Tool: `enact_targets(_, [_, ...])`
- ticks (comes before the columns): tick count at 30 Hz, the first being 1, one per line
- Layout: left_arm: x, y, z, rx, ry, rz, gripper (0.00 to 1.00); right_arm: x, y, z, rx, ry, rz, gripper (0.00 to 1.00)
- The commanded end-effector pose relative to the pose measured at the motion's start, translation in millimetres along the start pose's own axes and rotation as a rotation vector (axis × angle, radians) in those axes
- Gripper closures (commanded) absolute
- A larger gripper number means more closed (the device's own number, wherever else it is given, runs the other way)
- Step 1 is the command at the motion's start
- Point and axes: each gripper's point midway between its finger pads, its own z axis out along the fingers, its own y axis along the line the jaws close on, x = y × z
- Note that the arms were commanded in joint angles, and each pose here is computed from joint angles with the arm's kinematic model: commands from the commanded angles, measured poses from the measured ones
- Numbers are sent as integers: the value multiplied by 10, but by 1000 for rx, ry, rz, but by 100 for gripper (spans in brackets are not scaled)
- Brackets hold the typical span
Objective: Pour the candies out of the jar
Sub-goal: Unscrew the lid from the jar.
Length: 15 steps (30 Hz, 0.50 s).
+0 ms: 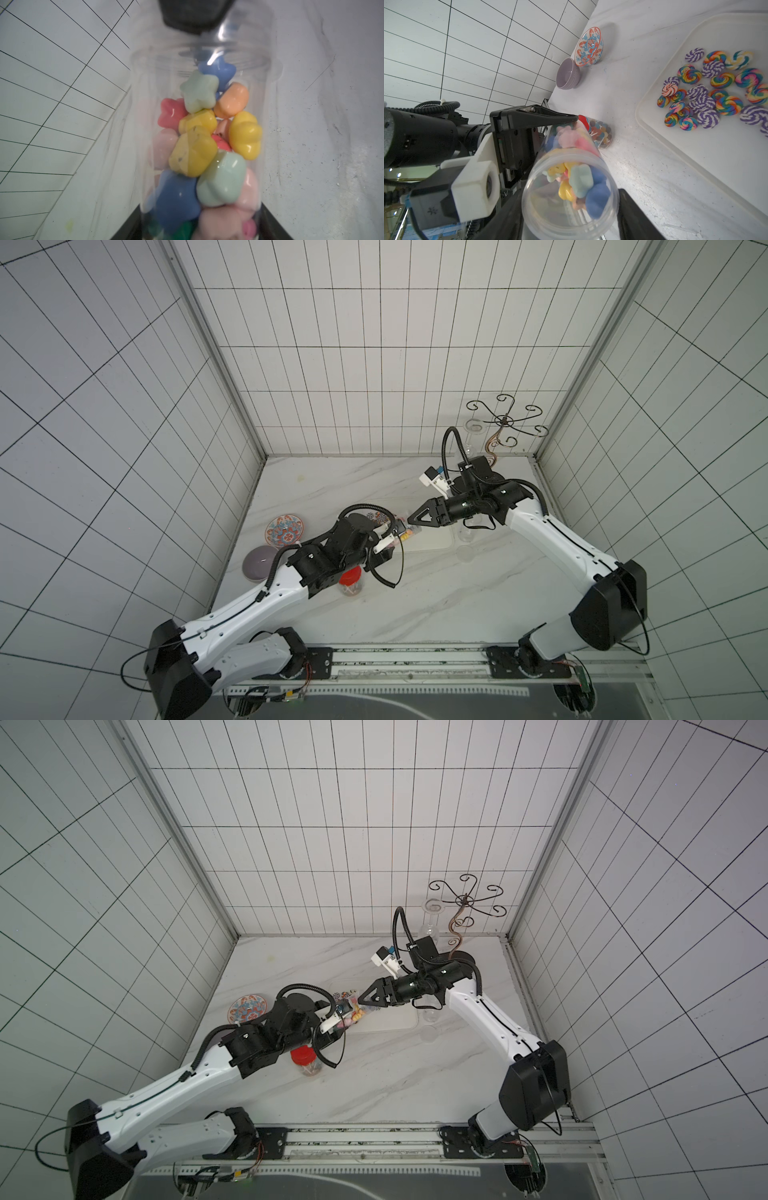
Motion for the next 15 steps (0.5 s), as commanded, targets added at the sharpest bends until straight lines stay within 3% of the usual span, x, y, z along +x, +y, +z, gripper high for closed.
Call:
enact_targets(1, [-299,45,-96,59,-94,-74,52,145,90,-61,-74,12,-97,60])
enact_targets(15, [-491,-123,-117,317,-144,-138,51,370,218,-181,-157,-20,-355,60])
